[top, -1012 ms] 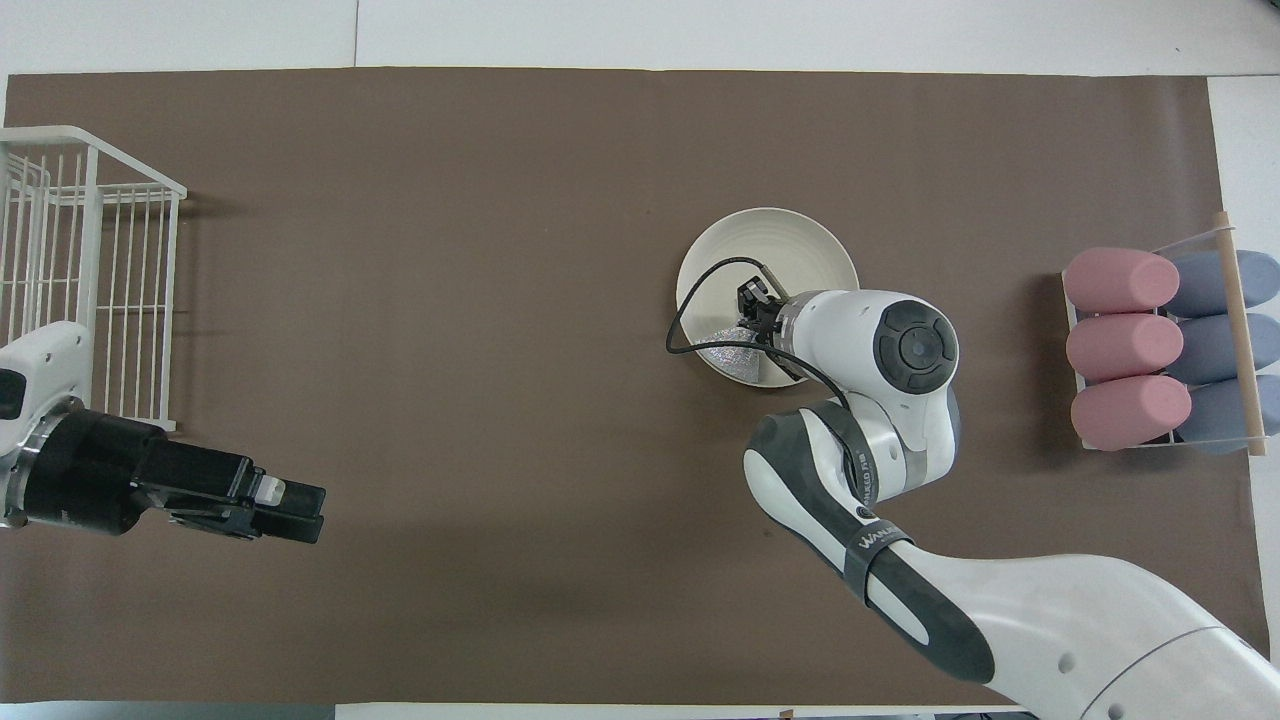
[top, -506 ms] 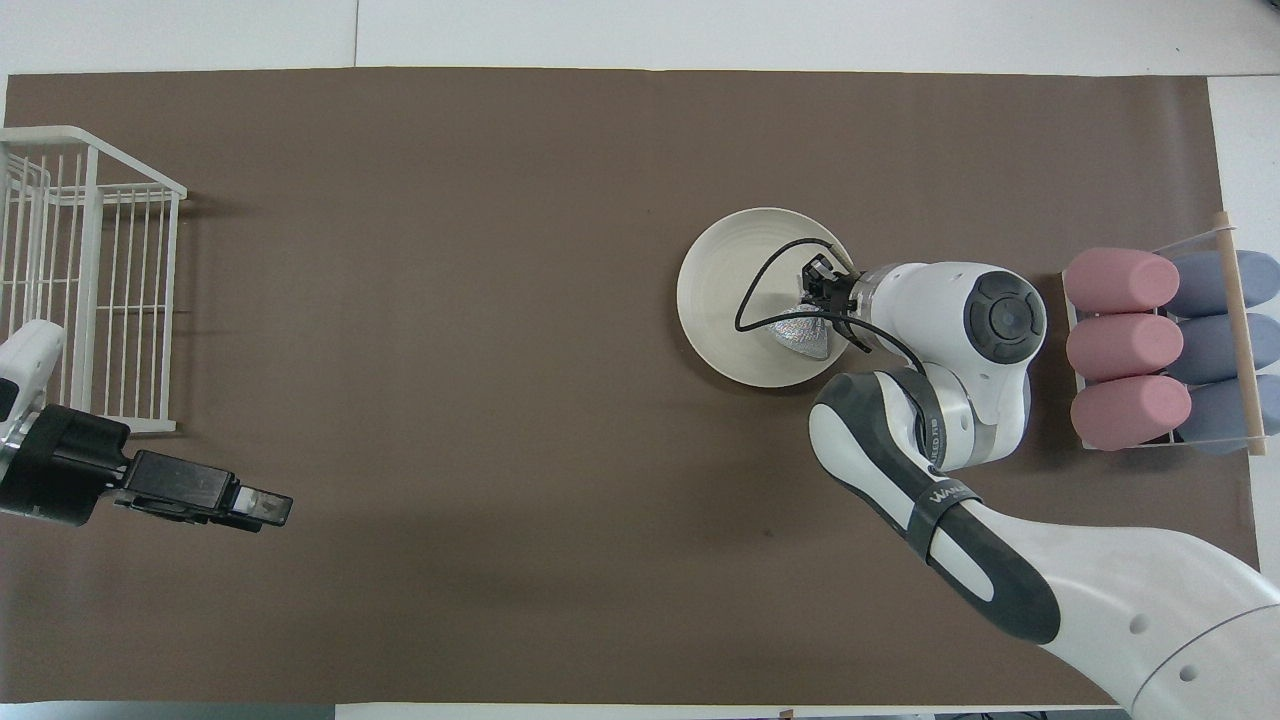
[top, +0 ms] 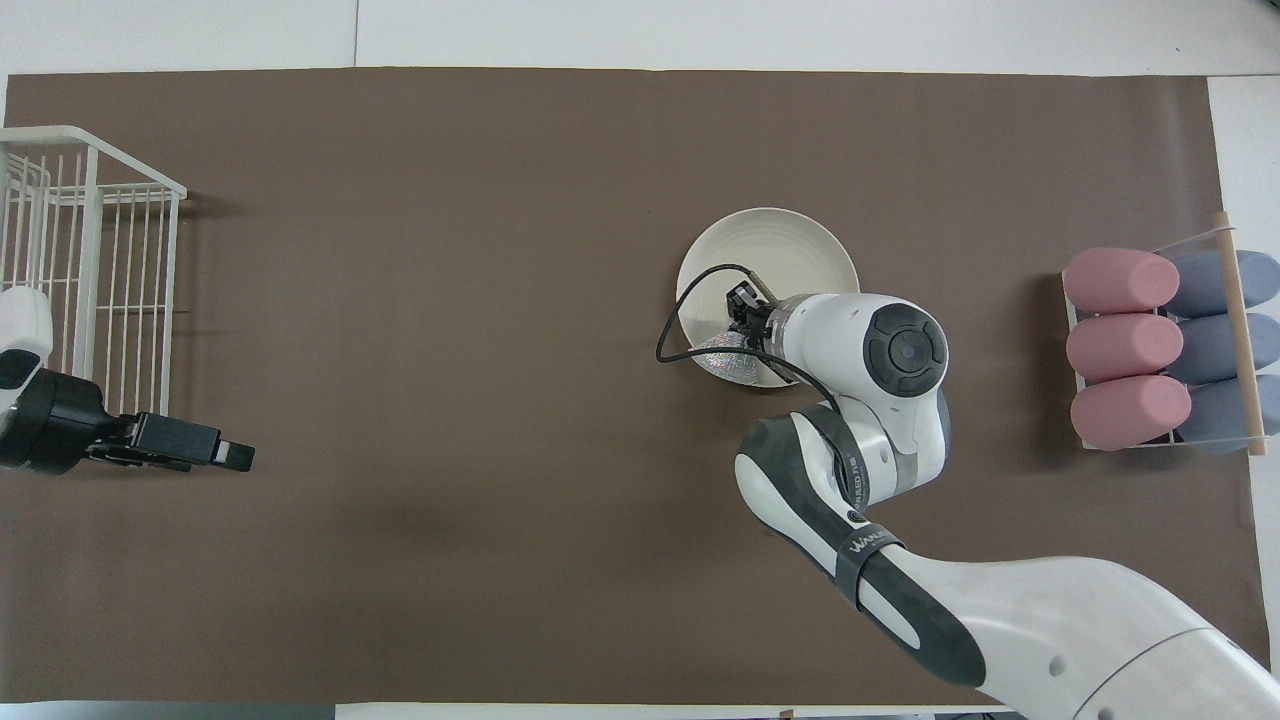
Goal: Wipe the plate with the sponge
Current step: 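Wipe the plate surface with the sponge in the right gripper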
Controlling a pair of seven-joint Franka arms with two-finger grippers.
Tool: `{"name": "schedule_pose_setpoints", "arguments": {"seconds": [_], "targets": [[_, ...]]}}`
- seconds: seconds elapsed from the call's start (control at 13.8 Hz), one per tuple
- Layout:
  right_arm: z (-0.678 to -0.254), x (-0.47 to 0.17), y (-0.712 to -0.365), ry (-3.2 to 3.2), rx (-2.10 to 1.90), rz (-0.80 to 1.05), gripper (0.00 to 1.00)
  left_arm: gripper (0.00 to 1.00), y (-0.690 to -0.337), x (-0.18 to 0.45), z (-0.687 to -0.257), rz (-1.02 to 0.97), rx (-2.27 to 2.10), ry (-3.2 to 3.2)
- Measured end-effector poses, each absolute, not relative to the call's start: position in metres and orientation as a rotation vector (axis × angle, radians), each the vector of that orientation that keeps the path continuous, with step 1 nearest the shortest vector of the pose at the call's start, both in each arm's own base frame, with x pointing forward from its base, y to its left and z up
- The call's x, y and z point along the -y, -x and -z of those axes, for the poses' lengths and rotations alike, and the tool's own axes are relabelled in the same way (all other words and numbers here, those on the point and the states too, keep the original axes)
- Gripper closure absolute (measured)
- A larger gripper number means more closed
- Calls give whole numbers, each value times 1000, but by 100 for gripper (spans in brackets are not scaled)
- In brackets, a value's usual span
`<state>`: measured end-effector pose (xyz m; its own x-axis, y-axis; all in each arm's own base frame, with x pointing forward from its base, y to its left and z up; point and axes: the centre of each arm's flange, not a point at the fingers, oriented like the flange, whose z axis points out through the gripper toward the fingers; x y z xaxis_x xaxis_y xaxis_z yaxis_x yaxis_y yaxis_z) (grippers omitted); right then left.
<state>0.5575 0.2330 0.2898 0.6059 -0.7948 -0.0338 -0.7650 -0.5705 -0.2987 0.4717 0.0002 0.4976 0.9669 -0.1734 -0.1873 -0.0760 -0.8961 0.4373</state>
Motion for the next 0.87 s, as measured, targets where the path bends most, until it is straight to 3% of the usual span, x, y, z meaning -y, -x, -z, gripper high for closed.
{"name": "schedule_pose_setpoints", "arguments": {"seconds": [0.43, 0.87], "targets": [[-289, -150, -585, 2656, -1100, 233, 90, 0, -491, -22, -495, 164, 291, -3001], [-290, -218, -564, 2580, -1222, 168, 90, 0, -494, -31, -491, 121, 216, -3032]]}}
